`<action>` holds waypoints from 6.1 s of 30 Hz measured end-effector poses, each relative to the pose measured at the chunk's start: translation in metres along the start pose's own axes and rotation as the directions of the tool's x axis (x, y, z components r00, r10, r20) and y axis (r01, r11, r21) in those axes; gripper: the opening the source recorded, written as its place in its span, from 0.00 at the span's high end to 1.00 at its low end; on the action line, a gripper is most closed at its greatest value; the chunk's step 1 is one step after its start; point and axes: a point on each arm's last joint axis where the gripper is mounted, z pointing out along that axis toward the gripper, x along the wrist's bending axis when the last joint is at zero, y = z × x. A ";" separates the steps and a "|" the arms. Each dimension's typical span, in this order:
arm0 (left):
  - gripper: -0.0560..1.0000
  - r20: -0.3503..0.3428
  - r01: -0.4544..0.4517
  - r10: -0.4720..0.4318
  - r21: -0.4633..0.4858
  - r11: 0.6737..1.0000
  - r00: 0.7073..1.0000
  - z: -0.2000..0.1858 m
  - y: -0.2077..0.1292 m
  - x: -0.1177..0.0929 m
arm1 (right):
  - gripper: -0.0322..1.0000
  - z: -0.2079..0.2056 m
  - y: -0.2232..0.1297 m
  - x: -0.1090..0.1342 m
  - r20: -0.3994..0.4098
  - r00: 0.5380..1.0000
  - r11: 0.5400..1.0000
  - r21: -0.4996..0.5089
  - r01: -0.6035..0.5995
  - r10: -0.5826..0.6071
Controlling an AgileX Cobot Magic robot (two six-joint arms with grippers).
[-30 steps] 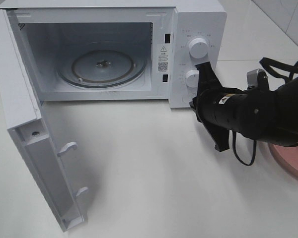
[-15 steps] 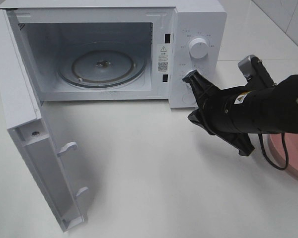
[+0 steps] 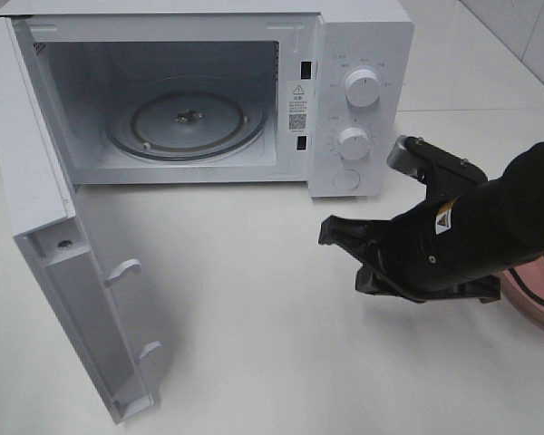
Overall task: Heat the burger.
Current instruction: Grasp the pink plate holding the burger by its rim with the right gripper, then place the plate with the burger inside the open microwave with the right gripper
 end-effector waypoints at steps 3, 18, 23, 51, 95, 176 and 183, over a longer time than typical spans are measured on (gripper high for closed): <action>0.03 0.000 0.000 0.000 0.000 1.000 1.000 0.000 0.000 0.000 | 0.91 -0.002 -0.002 -0.002 0.056 0.994 0.993 0.071 0.092 -0.096; 0.03 0.000 0.000 0.000 0.000 1.000 1.000 0.000 0.000 0.000 | 0.61 -0.024 0.014 0.002 0.160 0.863 0.854 0.315 0.414 -0.478; 0.03 0.000 0.000 0.000 0.000 1.000 1.000 0.000 0.000 0.000 | 0.32 -0.029 0.018 0.004 0.147 0.823 0.812 0.329 0.482 -0.548; 0.03 0.000 0.000 0.000 0.000 1.000 1.000 0.000 0.000 0.000 | 0.15 -0.077 0.067 -0.070 0.314 0.860 0.914 0.190 0.357 -0.401; 0.03 0.000 0.000 0.000 0.000 1.000 1.000 0.000 0.000 0.000 | 0.22 0.016 0.076 -0.112 0.313 0.868 0.908 0.296 0.296 -0.385; 0.03 0.000 0.000 0.000 0.000 1.000 1.000 0.000 0.000 0.000 | 0.95 0.032 0.051 -0.081 0.526 0.695 0.864 0.394 0.312 -0.491; 0.03 0.000 0.000 0.000 0.000 1.000 1.000 0.000 0.000 0.000 | 0.95 0.032 0.045 -0.072 0.527 0.666 0.843 0.420 0.336 -0.528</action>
